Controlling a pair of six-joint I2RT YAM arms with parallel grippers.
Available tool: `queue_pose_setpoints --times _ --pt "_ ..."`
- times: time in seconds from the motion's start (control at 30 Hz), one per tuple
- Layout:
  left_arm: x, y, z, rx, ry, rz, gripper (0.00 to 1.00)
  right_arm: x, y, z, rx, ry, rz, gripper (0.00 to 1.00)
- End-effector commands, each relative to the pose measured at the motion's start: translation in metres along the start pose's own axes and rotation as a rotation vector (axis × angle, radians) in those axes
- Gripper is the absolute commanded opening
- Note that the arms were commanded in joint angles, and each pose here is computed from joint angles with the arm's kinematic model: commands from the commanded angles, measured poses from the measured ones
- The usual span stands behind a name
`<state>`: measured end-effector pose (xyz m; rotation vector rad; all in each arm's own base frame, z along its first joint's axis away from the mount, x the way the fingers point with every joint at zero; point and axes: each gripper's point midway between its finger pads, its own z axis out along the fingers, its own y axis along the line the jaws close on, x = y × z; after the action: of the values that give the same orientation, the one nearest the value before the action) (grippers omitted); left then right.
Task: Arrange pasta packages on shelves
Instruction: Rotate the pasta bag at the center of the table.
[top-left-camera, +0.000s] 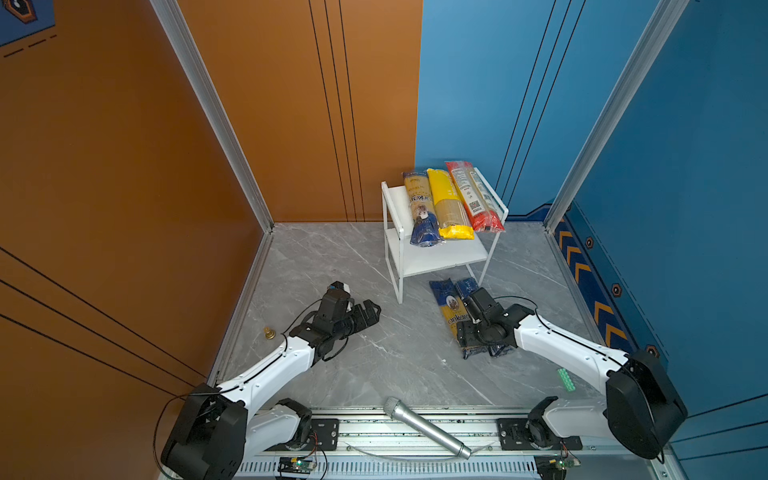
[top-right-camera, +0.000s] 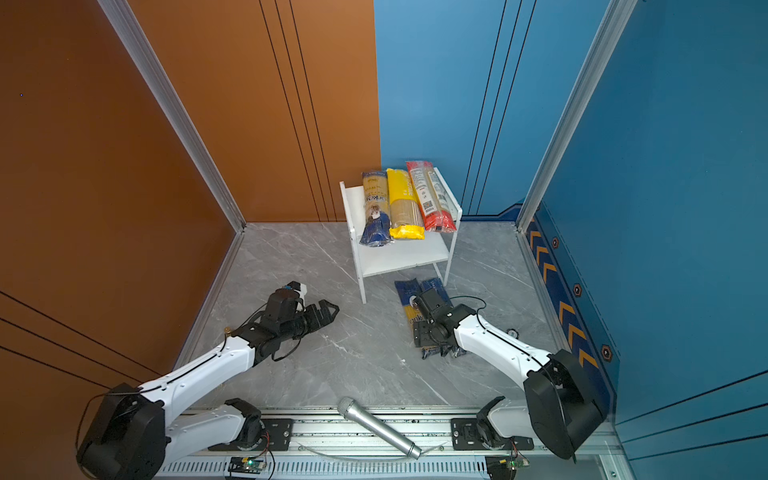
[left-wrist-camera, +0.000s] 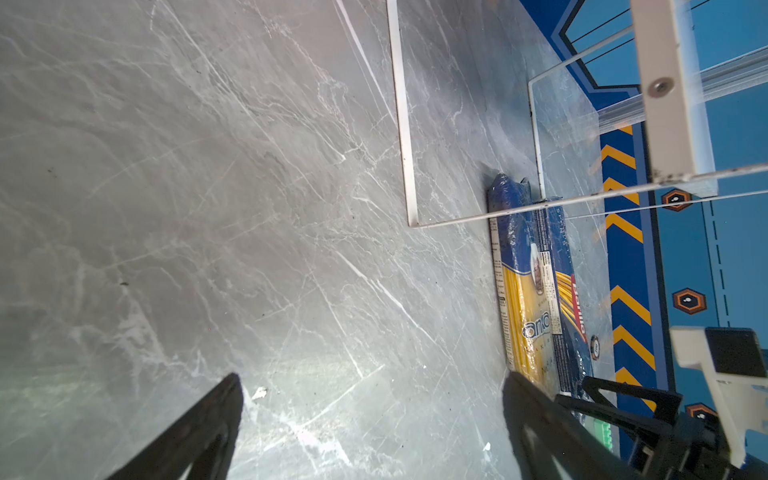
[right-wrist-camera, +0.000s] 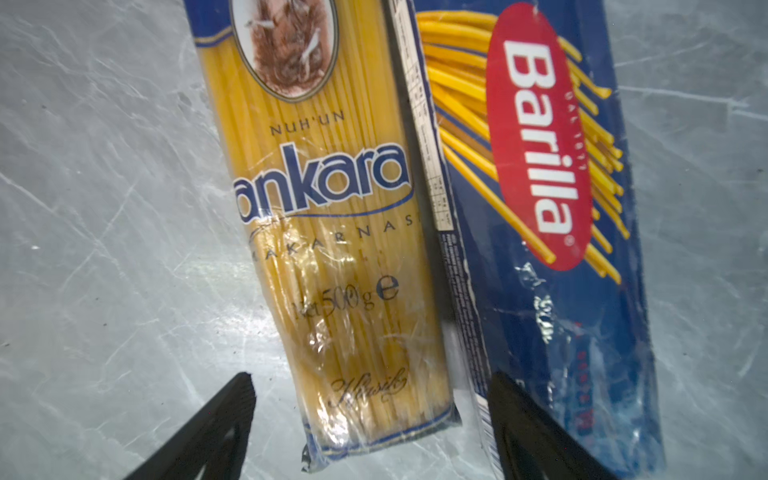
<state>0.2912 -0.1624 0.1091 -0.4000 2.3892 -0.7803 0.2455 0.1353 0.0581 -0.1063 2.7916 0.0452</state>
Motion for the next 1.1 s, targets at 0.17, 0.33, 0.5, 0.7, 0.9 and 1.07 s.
queue_pose_setpoints --times 0.17,0.33,0.5,0.7,0.9,1.07 --pt "-0.006 -0.018 0.000 -0.016 -0.012 0.022 0.98 -0.013 -0.002 0.008 0.104 -0.057 -0.018 0.89" --pt "-0.006 -0.033 0.011 -0.021 0.002 0.047 0.98 -0.011 0.004 0.016 0.093 -0.048 -0.039 0.92" --pt "-0.004 -0.045 0.022 -0.021 0.028 0.074 0.98 -0.008 0.010 0.023 0.067 -0.049 -0.043 0.95" --pt "-0.004 -0.045 0.029 -0.030 0.041 0.077 0.98 0.000 0.012 0.036 0.072 -0.023 -0.055 0.96" --pt "-0.001 -0.046 0.034 -0.033 0.057 0.079 0.98 0.007 0.014 0.048 0.069 0.012 -0.068 0.95" --pt "0.000 -0.046 0.036 -0.034 0.066 0.081 0.98 0.010 0.015 0.054 0.077 0.030 -0.076 0.95"
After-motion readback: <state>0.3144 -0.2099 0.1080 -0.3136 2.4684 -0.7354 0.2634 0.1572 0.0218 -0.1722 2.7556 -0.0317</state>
